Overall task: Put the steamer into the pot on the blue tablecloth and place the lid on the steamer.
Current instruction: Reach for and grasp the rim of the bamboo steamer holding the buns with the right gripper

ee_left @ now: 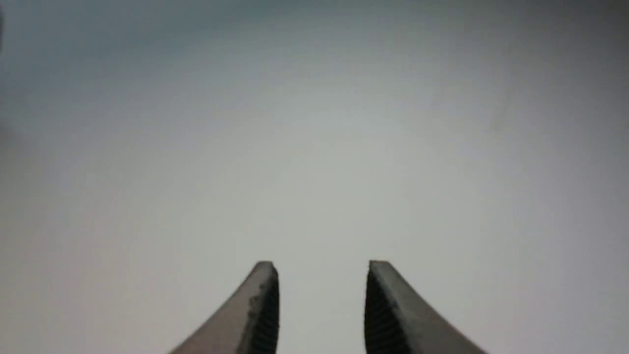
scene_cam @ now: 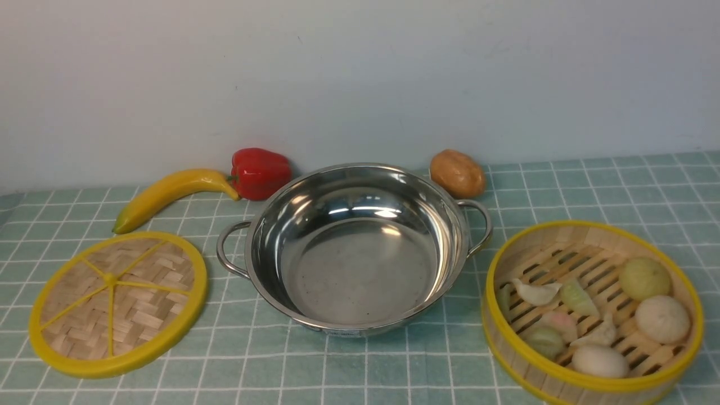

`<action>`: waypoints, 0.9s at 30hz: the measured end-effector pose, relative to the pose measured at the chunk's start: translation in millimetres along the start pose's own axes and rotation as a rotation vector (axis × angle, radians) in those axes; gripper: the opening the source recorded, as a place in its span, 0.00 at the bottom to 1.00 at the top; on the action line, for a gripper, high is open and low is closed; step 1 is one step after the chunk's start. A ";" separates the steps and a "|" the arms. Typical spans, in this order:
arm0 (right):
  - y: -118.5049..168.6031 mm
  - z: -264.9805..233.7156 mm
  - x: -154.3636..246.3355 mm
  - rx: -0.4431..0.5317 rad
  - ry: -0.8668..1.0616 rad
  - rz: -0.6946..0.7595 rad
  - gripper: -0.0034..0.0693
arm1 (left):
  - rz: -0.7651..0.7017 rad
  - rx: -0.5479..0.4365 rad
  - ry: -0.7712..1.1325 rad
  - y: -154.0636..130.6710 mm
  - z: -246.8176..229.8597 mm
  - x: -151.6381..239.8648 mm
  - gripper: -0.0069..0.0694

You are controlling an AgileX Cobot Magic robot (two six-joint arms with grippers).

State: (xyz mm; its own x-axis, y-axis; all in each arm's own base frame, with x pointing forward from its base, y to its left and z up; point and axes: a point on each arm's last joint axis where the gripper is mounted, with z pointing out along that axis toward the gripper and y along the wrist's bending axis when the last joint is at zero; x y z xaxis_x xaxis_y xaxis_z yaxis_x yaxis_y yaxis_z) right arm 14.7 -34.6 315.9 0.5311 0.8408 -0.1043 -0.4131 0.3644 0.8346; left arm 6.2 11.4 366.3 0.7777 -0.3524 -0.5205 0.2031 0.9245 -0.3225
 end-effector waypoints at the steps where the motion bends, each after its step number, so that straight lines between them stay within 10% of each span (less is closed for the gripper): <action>1: 20.8 4.8 -6.5 -0.088 -0.044 -0.086 0.38 | 0.055 0.021 0.001 -8.4 11.2 -11.9 0.41; 8: 94.1 53.4 18.2 -0.311 0.153 -0.712 0.38 | 0.286 0.011 0.461 -28.8 75.2 -13.6 0.41; 15: 46.8 122.7 72.1 0.296 0.869 -1.009 0.38 | 0.419 -0.097 1.326 3.0 99.9 78.5 0.41; 16: 17.9 133.3 87.4 0.503 1.095 -1.063 0.38 | 0.442 -0.128 1.485 13.8 97.9 99.5 0.41; 21: -53.6 144.3 124.9 0.792 1.518 -1.084 0.38 | 0.448 -0.198 1.828 39.1 88.4 152.0 0.41; 27: -122.2 148.4 158.2 0.920 1.731 -1.041 0.38 | 0.426 -0.237 2.020 58.3 80.6 195.5 0.41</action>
State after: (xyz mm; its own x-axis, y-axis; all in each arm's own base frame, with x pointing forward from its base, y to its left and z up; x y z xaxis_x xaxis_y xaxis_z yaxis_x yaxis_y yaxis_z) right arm 258.9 -5.5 277.7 -0.9248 0.1500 -0.3496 0.1306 0.9883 0.0786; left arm 218.1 8.1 309.4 -0.8860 0.0497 -0.4610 0.0362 0.9986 0.0382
